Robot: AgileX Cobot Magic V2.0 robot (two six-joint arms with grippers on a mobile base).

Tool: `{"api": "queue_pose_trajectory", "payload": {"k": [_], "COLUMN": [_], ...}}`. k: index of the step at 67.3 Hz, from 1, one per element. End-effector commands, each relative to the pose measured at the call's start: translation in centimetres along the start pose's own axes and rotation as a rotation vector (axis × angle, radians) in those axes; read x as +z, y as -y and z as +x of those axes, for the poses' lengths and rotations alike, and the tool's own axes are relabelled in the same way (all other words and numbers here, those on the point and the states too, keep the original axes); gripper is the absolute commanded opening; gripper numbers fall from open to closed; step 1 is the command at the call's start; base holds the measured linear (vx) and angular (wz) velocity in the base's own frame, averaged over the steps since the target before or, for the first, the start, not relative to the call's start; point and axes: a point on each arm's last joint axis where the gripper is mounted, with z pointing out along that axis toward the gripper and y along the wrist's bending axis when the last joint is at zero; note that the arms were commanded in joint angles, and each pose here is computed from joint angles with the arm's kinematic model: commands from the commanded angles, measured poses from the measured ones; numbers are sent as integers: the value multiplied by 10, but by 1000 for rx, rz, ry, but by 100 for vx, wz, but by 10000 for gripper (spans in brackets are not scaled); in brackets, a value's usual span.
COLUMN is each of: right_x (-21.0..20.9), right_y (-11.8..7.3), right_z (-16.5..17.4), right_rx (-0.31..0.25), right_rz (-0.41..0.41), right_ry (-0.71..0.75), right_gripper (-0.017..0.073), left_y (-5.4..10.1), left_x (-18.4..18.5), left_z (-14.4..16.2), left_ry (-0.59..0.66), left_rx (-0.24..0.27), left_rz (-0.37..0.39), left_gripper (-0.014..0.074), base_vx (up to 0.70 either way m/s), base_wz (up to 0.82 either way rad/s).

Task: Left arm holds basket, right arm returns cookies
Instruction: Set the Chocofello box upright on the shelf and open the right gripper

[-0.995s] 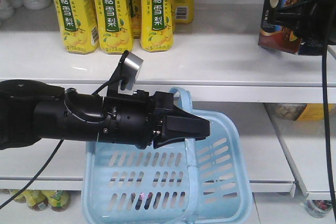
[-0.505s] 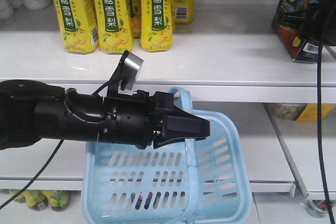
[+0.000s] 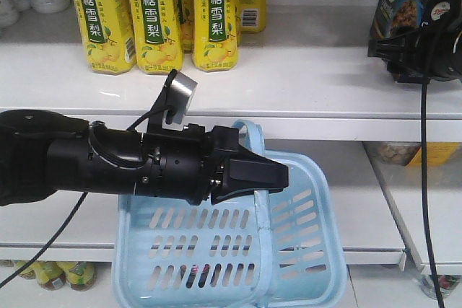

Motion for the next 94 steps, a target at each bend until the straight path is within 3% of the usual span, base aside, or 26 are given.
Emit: {"api": "queue_pose_trajectory", "payload": {"k": [1, 42, 66, 82, 94], "right_x": [-16, -71, -138, -181, -191], "right_y": [1, 9, 21, 33, 41], "right_z": [-16, -23, -22, 14, 69], "right_rx": [-7, 10, 6, -11, -35], "right_rz": [-13, -28, -31, -27, -48], "right_ry": [88, 129, 228, 314, 374], "right_gripper": [545, 552, 552, 552, 552], "left_y": [29, 29, 29, 29, 29], "left_x": [-13, -13, -13, -13, -13], "left_z": [-20, -20, -20, -20, -20], "left_ry": [155, 155, 155, 155, 155], "left_rx": [8, 8, 8, 8, 8], "left_rz": [96, 96, 96, 96, 96], "left_gripper": [-6, -6, -6, -6, -6], "base_vx": [0, 0, 0, 0, 0], "base_wz": [0, 0, 0, 0, 0]}}
